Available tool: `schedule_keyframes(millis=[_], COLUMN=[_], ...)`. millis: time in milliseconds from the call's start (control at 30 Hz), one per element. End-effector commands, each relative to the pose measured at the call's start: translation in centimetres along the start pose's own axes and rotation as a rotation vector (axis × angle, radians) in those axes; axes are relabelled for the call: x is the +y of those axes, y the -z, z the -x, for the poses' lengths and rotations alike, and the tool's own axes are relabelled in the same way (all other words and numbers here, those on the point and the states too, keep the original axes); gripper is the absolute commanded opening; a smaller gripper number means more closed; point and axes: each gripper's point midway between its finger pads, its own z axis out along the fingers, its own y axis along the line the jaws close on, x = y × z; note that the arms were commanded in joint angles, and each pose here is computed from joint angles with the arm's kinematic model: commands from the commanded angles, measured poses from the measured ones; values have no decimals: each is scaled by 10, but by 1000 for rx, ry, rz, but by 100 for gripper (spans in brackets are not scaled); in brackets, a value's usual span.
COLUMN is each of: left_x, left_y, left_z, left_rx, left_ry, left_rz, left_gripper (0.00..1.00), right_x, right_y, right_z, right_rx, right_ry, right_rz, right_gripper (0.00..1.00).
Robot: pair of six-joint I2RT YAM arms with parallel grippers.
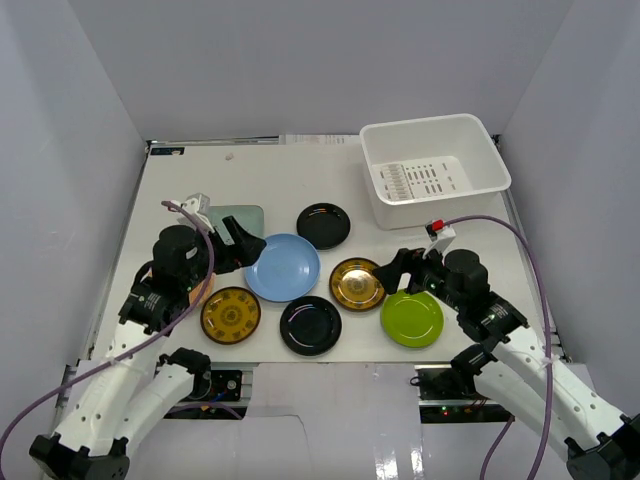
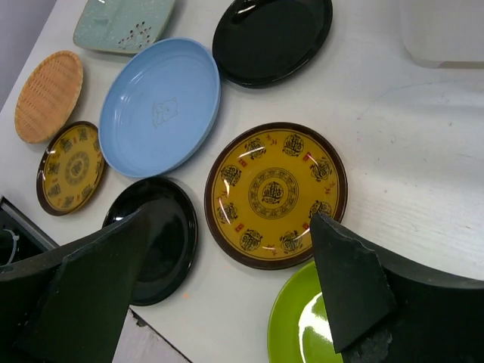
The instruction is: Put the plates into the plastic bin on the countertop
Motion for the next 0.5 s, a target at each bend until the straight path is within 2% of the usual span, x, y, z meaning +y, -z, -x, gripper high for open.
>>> schedule_keyframes(millis=[0, 167, 233, 467], left_x=[41, 82, 92, 112], left_y=[-13, -46, -55, -89], left_z=[0, -19, -16, 2], left_rx=[-35, 21, -14, -130], left_ry=[104, 249, 306, 487], left_rz=[230, 483, 548, 619], left_gripper=[98, 98, 98, 97], right_x=[12, 5, 7, 12], right_y=[13, 16, 17, 25], right_z=[15, 6, 7, 3], right_rx=[-51, -8, -10, 27], right_ry=[1, 28, 29, 46], right_rz=[39, 12, 18, 43], right_gripper=[92, 94, 95, 97])
